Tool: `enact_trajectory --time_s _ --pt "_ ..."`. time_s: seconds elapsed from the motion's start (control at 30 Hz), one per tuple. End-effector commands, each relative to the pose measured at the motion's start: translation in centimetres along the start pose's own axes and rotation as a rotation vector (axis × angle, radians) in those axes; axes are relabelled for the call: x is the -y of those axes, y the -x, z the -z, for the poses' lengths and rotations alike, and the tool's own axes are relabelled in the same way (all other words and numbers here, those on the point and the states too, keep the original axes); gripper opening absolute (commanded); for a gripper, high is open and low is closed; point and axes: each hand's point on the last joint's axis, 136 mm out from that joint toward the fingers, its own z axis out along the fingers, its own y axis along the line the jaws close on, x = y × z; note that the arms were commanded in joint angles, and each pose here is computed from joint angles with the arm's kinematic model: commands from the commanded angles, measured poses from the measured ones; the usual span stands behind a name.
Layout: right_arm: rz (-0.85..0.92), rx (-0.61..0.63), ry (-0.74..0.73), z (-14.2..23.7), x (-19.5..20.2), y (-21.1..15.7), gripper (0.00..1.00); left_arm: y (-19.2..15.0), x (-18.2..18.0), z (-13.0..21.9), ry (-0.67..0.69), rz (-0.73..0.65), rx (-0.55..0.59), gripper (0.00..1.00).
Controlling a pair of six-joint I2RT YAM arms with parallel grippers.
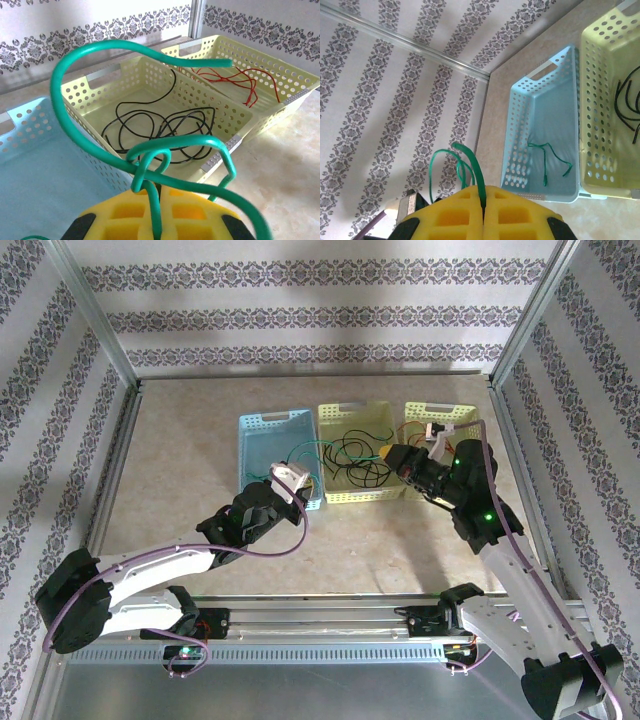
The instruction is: Untangle the cables
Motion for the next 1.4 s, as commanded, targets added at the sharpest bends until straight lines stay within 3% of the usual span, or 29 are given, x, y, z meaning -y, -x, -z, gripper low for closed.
enact_trajectory --time_s 0.0,0.33,0.67,0.77,0.87,0.93,1.03,1.2,1.37 --pt "0.026 0.086 -0.014 1.1 -0.9 2.0 0.0 1.2 0.5 0.7 -0.025 0.029 0.029 0.0" --pt "-0.078 0.446 -0.36 7.4 7.6 6.8 0.0 0.2 3.8 4.5 -0.26 0.122 -0.018 0.0" --pt "-0.146 0.643 -0.566 13.1 11.7 8.3 0.0 -1.9 -0.6 7.7 -0.121 0.212 -0.02 0.0" --pt "-0.162 0.663 -0.568 13.6 11.9 8.7 0.0 -2.5 -2.2 8.1 -0.059 0.237 -0.022 0.0" --pt "-0.145 0.636 -0.478 12.5 10.7 9.4 0.0 -3.1 -3.9 8.3 0.026 0.25 -0.031 0.0" --pt "-0.124 0.614 -0.409 11.6 9.6 9.8 0.0 -3.8 -6.1 8.5 0.154 0.264 -0.043 0.0" --pt "-0.086 0.652 -0.454 12.8 9.1 10.6 0.0 -5.0 -9.9 9.6 0.359 0.296 -0.057 0.0" --pt "-0.055 0.713 -0.493 14.4 8.5 11.6 0.0 -4.7 -11.5 10.8 0.395 0.363 -0.006 0.0" --pt "-0.012 0.62 -0.274 11.4 5.2 12.0 0.0 -3.0 -11.6 11.8 0.39 0.365 0.058 0.0"
